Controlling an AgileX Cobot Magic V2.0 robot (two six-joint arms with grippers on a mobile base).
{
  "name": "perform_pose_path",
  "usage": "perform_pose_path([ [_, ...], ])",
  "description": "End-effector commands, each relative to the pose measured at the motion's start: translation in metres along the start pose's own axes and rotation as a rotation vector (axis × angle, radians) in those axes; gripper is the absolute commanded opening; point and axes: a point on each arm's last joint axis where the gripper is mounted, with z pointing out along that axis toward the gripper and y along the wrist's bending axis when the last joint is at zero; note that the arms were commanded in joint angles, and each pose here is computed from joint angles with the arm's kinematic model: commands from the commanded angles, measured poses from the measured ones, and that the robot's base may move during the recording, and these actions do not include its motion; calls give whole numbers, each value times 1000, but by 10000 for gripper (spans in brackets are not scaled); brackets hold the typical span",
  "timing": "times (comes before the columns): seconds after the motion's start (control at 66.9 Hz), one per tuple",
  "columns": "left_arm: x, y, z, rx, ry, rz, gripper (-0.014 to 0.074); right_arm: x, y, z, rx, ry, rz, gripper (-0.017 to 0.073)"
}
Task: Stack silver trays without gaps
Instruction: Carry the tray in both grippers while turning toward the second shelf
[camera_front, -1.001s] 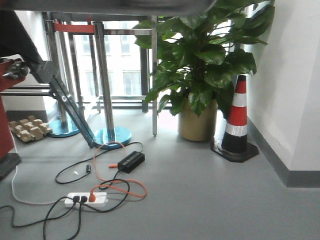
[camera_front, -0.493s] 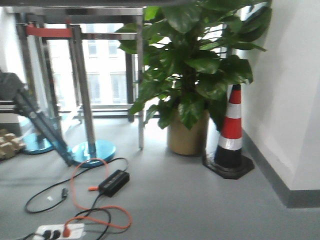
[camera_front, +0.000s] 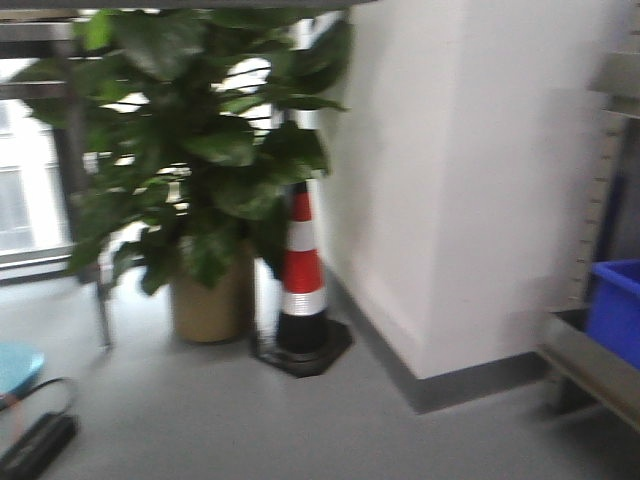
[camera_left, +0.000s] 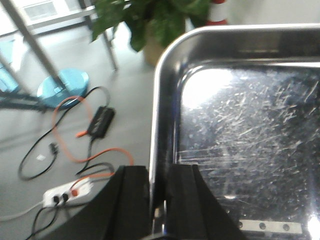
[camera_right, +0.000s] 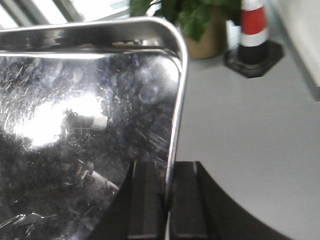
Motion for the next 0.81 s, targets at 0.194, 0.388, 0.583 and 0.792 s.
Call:
perform_pose_path([
  [0.194, -4, -23, -2, 202, -51, 13, -16, -7, 31, -8, -317, -69, -18, -15],
  [0.388, -4, -23, -2, 202, -51, 13, -16, -7, 35, -9, -360, -78, -18, -15],
  [0.583, -3, -23, -2, 200, -50, 13, -16, -9, 44, -14, -472, -101, -18, -15],
  [0.792, -3, -23, -2, 200, -50, 13, -16, -10, 51, -18, -557, -118, -18, -15],
])
